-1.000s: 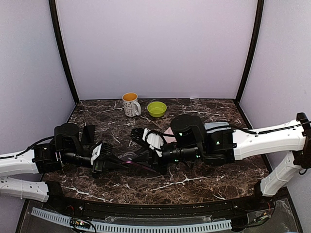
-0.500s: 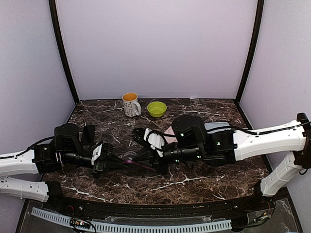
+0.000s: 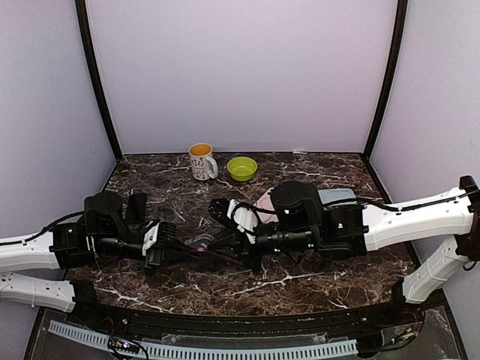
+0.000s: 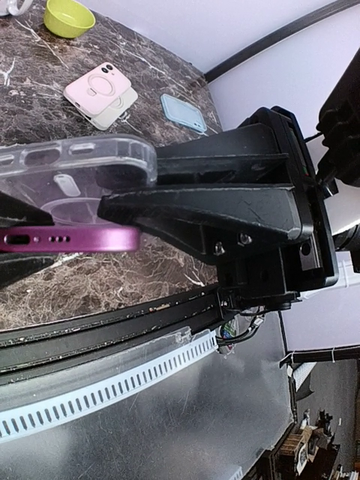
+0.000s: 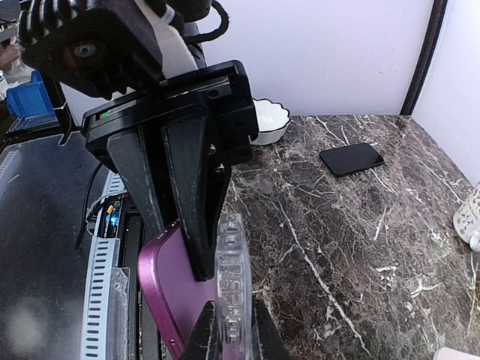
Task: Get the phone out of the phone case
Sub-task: Remove the phone case from the phone, then place the phone case at the center of the board.
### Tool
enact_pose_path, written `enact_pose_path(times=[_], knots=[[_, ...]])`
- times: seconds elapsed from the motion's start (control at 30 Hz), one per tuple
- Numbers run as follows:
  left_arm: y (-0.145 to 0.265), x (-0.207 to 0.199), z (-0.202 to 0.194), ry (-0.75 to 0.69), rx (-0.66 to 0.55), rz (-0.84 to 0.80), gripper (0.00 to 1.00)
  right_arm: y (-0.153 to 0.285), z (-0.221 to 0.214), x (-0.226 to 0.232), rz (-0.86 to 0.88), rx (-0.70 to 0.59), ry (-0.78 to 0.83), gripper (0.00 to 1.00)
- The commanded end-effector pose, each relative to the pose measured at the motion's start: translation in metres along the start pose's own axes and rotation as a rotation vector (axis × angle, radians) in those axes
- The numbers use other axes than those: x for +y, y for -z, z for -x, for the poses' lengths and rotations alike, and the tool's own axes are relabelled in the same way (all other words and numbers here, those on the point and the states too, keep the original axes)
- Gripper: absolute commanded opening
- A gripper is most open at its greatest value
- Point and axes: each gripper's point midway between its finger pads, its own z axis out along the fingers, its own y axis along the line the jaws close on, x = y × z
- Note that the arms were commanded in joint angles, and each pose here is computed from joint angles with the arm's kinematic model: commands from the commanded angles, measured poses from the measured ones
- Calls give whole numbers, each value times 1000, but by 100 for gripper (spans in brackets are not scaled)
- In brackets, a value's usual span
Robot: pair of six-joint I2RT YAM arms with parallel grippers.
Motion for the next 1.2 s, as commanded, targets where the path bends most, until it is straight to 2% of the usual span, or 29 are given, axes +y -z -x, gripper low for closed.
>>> enact_pose_path(times=[0.0, 0.43, 0.63, 0.73, 0.83, 1.03, 1.17], knots=[[17, 51, 48, -96, -91, 236, 0, 5, -20, 37, 129, 61, -26, 4], [29, 72, 80, -128, -104, 317, 0, 4, -48, 41, 129, 119, -28, 2], [42, 77, 88, -178, -60, 351, 0, 4, -61, 32, 73, 147, -33, 0], [50, 77, 88, -190, -23, 359, 0, 7, -72, 12, -15, 175, -61, 0], [64, 75, 102, -206, -37, 368, 0, 17, -79, -19, -121, 177, -142, 0], [77, 68, 112, -196, -29, 346, 0, 53, -71, -84, -340, 101, -320, 0], [75, 68, 103, -175, -12, 348, 0, 90, -83, -132, -511, 21, -527, 0]])
